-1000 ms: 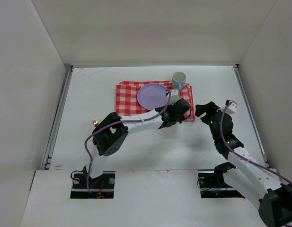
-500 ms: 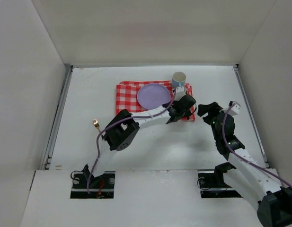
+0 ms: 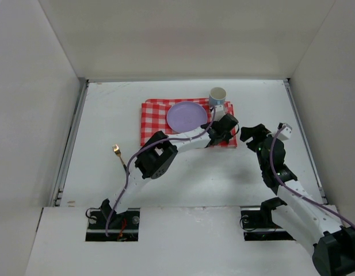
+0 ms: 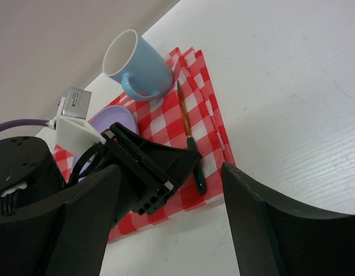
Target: Set the dinner table for one person
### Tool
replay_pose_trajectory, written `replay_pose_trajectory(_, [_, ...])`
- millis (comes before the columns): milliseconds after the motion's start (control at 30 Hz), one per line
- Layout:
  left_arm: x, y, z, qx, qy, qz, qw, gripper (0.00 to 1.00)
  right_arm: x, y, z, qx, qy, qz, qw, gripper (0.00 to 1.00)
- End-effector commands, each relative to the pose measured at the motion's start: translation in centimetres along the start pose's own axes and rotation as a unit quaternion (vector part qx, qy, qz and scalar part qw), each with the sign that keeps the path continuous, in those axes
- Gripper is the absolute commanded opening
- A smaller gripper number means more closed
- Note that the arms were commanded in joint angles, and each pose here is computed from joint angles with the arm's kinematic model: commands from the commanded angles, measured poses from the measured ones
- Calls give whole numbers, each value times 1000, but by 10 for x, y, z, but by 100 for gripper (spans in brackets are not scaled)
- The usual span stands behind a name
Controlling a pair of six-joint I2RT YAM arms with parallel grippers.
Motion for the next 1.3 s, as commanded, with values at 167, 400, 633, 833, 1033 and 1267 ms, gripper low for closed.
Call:
replay_pose_trajectory(167, [22, -4, -10, -8, -12, -34, 999, 13, 2, 1, 2, 9, 10, -11, 1000, 77])
replay_pose_trajectory(400, [30, -31, -20, -38, -14, -57, 998, 29, 4, -1, 0, 9, 12, -16, 1000, 77])
replay_pose_trajectory(633, [51, -105, -2, -89, -12, -114, 989, 33, 4, -2, 1, 13, 14, -16, 1000, 77])
replay_pose_trajectory(833, [45, -170, 113, -10, -18, -157, 987, 20, 2, -1, 4, 18, 12, -6, 1000, 42])
replay_pose_trajectory(1033, [10, -230, 251, 177, -36, -118, 976, 6, -10, 5, 12, 23, -4, 34, 999, 11])
replay_pose_trajectory(1267, [-42, -259, 337, 344, -48, -22, 938, 25, -14, 6, 16, 31, -15, 43, 998, 26])
Point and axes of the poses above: each gripper's point midway between its finger pads, its own y axis out along the fingers, its own z axis along the line the jaws close on, x = y × z, the point moved 10 cm from there along -y, back along the fingers, and after that the axes turned 10 degrees about y, right-handed, at the moved point
